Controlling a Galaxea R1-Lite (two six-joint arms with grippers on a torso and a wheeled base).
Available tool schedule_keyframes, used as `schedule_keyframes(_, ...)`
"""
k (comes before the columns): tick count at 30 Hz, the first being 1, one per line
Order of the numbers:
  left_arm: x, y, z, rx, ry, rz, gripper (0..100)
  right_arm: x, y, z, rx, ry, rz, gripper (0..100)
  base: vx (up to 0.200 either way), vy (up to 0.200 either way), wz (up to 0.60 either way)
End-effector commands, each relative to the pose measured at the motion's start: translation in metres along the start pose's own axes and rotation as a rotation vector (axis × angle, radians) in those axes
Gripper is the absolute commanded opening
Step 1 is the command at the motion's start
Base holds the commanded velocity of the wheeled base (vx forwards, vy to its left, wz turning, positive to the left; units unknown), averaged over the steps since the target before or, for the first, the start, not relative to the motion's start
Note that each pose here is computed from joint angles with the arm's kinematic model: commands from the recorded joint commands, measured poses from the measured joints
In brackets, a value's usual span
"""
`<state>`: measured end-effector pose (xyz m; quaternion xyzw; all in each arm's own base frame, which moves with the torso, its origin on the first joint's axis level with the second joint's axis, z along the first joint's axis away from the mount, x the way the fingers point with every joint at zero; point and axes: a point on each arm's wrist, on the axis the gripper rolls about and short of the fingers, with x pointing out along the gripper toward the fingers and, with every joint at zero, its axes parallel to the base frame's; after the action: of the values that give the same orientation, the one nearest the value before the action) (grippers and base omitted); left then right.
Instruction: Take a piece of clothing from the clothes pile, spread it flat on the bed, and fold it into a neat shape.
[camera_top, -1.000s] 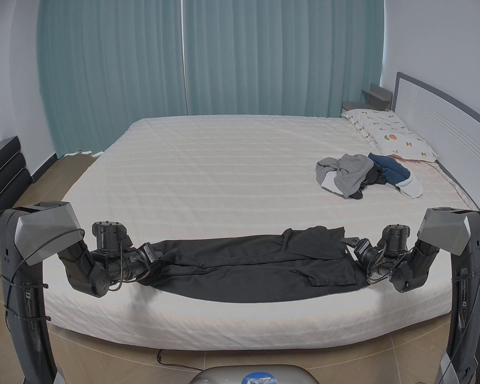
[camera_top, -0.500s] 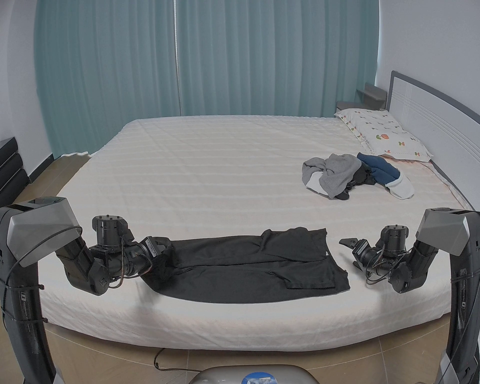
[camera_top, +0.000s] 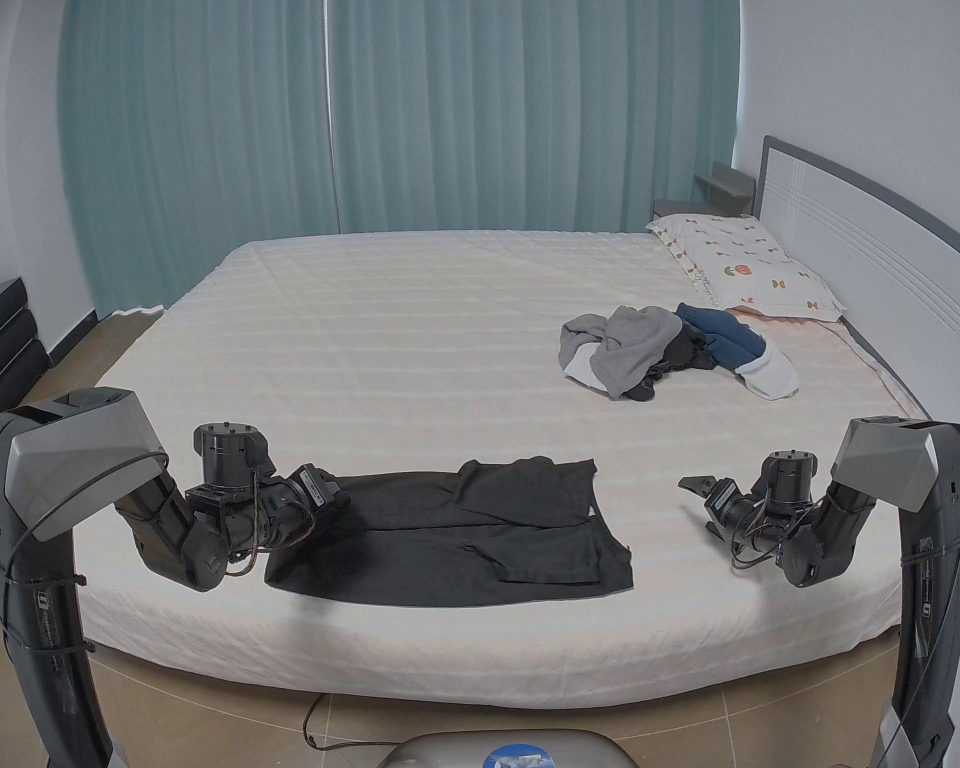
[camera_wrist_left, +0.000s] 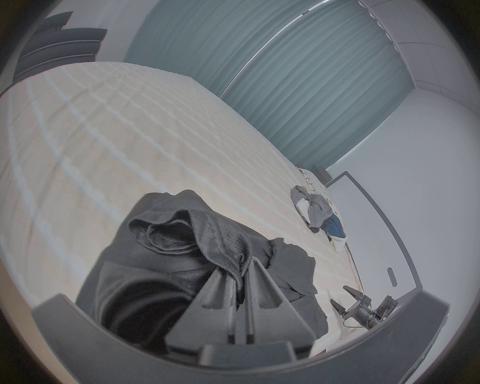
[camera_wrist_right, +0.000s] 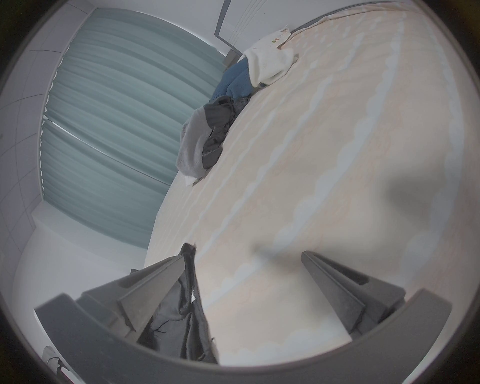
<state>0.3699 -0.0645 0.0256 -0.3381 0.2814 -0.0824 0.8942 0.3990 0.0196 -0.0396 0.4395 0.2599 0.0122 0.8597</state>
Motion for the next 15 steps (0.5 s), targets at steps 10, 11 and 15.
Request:
schedule_keyframes(10,0.005,-0.015,-0.013,-0.039,0.007,-0.004,0,0.001,-0.001,-0.001,-0.001,0.004,-0.003,100,0.000,-0.200,0.00)
schedule_keyframes(11,0.006,-0.016,-0.013,-0.038,0.007,-0.006,0,0.001,-0.001,-0.001,-0.001,0.004,-0.003,100,0.000,-0.200,0.00)
schedule_keyframes(15,0.006,-0.020,-0.017,-0.034,0.019,-0.016,0,0.001,-0.001,-0.001,-0.001,0.004,-0.003,100,0.000,-0.200,0.00)
